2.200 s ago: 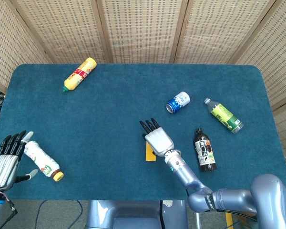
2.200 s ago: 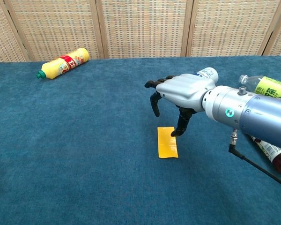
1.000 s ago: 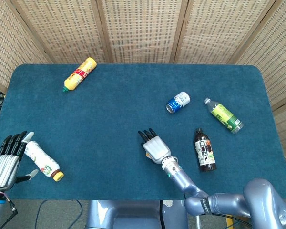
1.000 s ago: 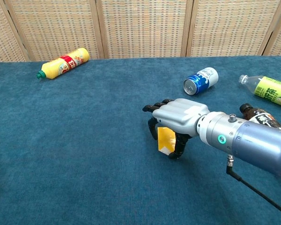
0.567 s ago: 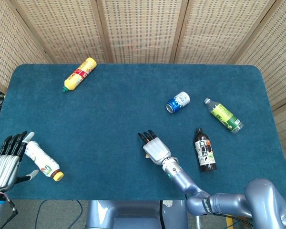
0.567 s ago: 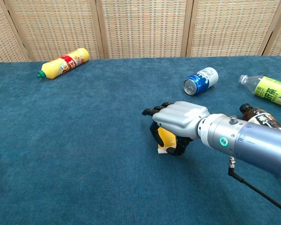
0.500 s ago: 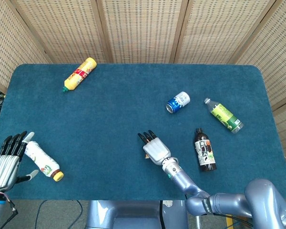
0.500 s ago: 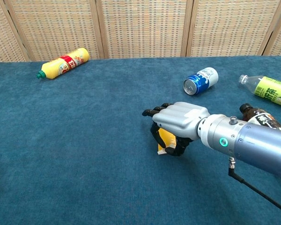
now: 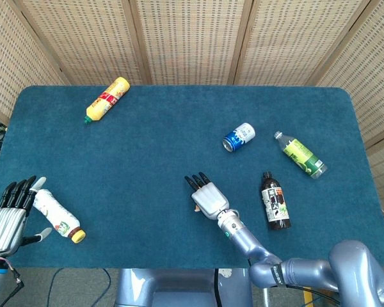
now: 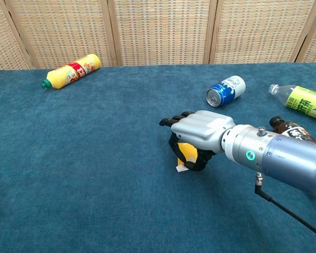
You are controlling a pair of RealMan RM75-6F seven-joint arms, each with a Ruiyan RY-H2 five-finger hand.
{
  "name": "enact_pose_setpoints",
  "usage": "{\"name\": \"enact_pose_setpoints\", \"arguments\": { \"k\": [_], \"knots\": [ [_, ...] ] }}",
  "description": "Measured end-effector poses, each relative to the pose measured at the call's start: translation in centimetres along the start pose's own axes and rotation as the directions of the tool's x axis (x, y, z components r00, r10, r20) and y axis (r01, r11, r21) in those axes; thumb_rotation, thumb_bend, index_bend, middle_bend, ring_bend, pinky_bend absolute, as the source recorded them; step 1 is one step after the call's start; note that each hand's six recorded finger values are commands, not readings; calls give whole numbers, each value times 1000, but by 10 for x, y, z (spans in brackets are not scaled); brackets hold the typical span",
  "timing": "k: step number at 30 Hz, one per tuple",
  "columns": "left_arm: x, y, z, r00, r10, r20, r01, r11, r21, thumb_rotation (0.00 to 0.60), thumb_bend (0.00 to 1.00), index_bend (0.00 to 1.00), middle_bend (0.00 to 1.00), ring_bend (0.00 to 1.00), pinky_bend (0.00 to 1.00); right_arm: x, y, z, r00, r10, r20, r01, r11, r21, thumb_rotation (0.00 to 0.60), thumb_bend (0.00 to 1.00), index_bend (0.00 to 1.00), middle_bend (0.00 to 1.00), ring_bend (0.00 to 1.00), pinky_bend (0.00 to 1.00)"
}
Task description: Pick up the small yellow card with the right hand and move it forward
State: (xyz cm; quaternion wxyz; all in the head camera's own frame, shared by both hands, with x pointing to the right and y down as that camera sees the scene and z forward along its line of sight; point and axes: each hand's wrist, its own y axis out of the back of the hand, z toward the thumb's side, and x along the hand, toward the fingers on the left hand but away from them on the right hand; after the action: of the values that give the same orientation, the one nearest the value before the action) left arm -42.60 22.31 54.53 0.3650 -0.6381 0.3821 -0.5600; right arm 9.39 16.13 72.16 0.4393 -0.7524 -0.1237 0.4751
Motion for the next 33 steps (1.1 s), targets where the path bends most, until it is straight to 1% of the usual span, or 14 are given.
{"name": "enact_pose_setpoints", "arguments": {
  "k": [4, 7, 13, 16, 20, 22, 25, 28, 31, 33],
  "knots": [
    [0, 1, 0, 1000, 1, -1, -1, 1000, -2, 600, 0, 0, 0, 0, 0, -6, 11, -13, 999, -42, 33, 41, 999, 18, 600, 563, 743, 0, 0, 0],
    [0, 1, -1, 1000, 1, -2, -1, 1000, -5, 600, 0, 0, 0, 0, 0, -10, 23, -28, 994, -80, 73, 78, 996, 31, 600, 564, 747, 0, 0, 0],
    [1, 1, -1, 1000, -1, 0, 1, 1000, -8, 600, 0, 0, 0, 0, 0, -13, 55, -64, 975, -165, 151, 156, 985, 69, 600, 563, 754, 0, 0, 0],
    [1, 1, -1, 1000, -2, 2, 2, 1000, -8, 600, 0, 0, 0, 0, 0, -12, 67, -74, 965, -193, 177, 186, 981, 57, 600, 563, 754, 0, 0, 0],
    [0, 2, 0, 1000, 0, 4, 0, 1000, -9, 600, 0, 0, 0, 0, 0, -9, 78, -74, 961, -208, 182, 215, 976, -19, 600, 561, 754, 0, 0, 0],
    [0, 2, 0, 1000, -1, 6, 1, 1000, -10, 600, 0, 0, 0, 0, 0, -6, 84, -72, 961, -214, 176, 227, 972, -56, 600, 560, 754, 0, 0, 0],
    [-1, 3, 1, 1000, 1, 9, -1, 1000, -12, 600, 0, 0, 0, 0, 0, -1, 96, -63, 962, -223, 156, 245, 960, -139, 600, 560, 755, 0, 0, 0],
    [-1, 4, 1, 1000, 4, 12, -4, 1000, -16, 600, 0, 0, 0, 0, 0, 5, 108, -50, 965, -228, 128, 254, 935, -249, 600, 560, 756, 0, 0, 0],
    [-3, 5, 1, 1000, 6, 16, -6, 1000, -20, 600, 0, 0, 0, 0, 0, 13, 119, -35, 972, -218, 88, 235, 892, -386, 600, 559, 758, 0, 0, 0],
    [-4, 6, 2, 1000, 8, 19, -7, 1000, -23, 600, 0, 0, 0, 0, 0, 18, 123, -24, 980, -190, 54, 191, 852, -488, 600, 552, 759, 0, 0, 0]
  ]
}}
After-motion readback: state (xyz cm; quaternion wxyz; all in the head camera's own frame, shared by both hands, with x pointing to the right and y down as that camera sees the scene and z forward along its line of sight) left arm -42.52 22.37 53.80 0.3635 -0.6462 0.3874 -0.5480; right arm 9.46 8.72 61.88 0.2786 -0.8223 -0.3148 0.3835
